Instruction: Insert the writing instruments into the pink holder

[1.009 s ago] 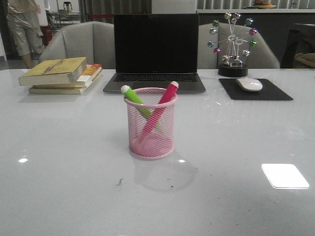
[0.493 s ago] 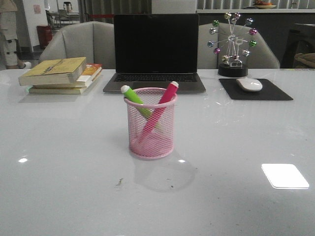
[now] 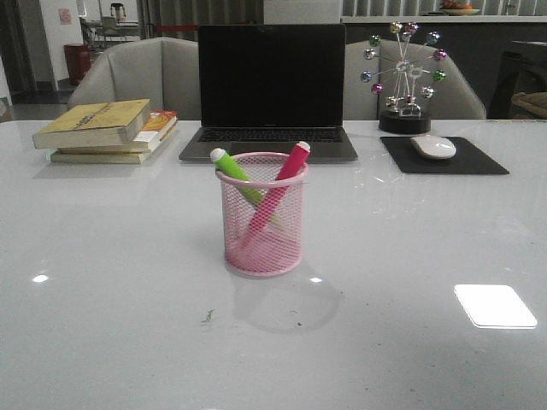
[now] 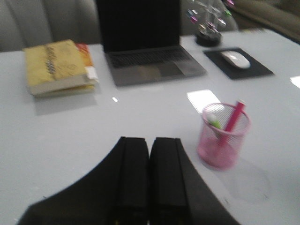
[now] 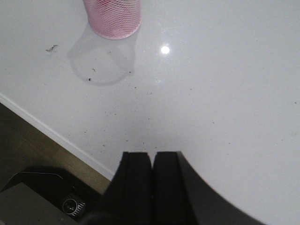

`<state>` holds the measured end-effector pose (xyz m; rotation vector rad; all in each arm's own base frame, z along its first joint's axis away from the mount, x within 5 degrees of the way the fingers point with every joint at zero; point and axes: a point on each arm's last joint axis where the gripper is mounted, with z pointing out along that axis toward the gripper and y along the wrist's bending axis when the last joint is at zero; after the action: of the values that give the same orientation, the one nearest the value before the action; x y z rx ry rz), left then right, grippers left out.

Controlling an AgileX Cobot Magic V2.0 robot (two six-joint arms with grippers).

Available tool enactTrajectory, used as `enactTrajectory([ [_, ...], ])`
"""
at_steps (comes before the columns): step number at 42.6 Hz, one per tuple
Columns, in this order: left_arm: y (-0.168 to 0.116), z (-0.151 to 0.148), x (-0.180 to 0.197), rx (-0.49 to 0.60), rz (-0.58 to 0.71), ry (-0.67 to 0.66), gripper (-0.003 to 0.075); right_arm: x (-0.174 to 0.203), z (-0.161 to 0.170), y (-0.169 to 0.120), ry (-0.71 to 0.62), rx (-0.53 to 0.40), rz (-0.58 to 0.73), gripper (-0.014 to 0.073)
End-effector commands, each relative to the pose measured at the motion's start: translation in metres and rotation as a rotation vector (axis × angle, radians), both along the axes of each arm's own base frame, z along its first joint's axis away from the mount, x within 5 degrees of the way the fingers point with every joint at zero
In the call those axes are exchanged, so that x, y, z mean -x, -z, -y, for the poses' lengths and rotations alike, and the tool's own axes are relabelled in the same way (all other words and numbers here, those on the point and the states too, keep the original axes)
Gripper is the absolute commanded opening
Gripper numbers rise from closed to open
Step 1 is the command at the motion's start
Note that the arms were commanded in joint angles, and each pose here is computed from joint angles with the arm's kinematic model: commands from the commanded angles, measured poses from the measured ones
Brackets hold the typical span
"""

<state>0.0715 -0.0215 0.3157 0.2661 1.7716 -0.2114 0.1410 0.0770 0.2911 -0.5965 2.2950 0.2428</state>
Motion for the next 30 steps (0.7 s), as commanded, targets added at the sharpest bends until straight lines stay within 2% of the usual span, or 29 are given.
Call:
enactTrajectory([
  [1, 0.008, -0.008, 0.008, 0.059, 0.223, -0.082, 0.0093, -0.004, 0.000, -0.014, 0.008, -0.036, 0.085, 0.0057],
  [7, 0.050, -0.015, 0.018, 0.089, 0.317, -0.182, 0.0093, -0.004, 0.000, -0.014, 0.008, -0.036, 0.085, 0.0057],
  [15, 0.095, -0.017, 0.019, 0.151, 0.337, -0.207, 0.0093, -0.004, 0.000, -0.014, 0.008, -0.036, 0.085, 0.0057],
  [20, 0.102, -0.017, 0.017, 0.147, 0.315, -0.208, 0.0093, -0.004, 0.000, -0.014, 0.008, -0.036, 0.084, 0.0057],
  [30, 0.099, -0.015, 0.018, 0.091, 0.366, -0.180, 0.0093, -0.004, 0.000, -0.014, 0.008, -0.035, 0.082, 0.0057],
])
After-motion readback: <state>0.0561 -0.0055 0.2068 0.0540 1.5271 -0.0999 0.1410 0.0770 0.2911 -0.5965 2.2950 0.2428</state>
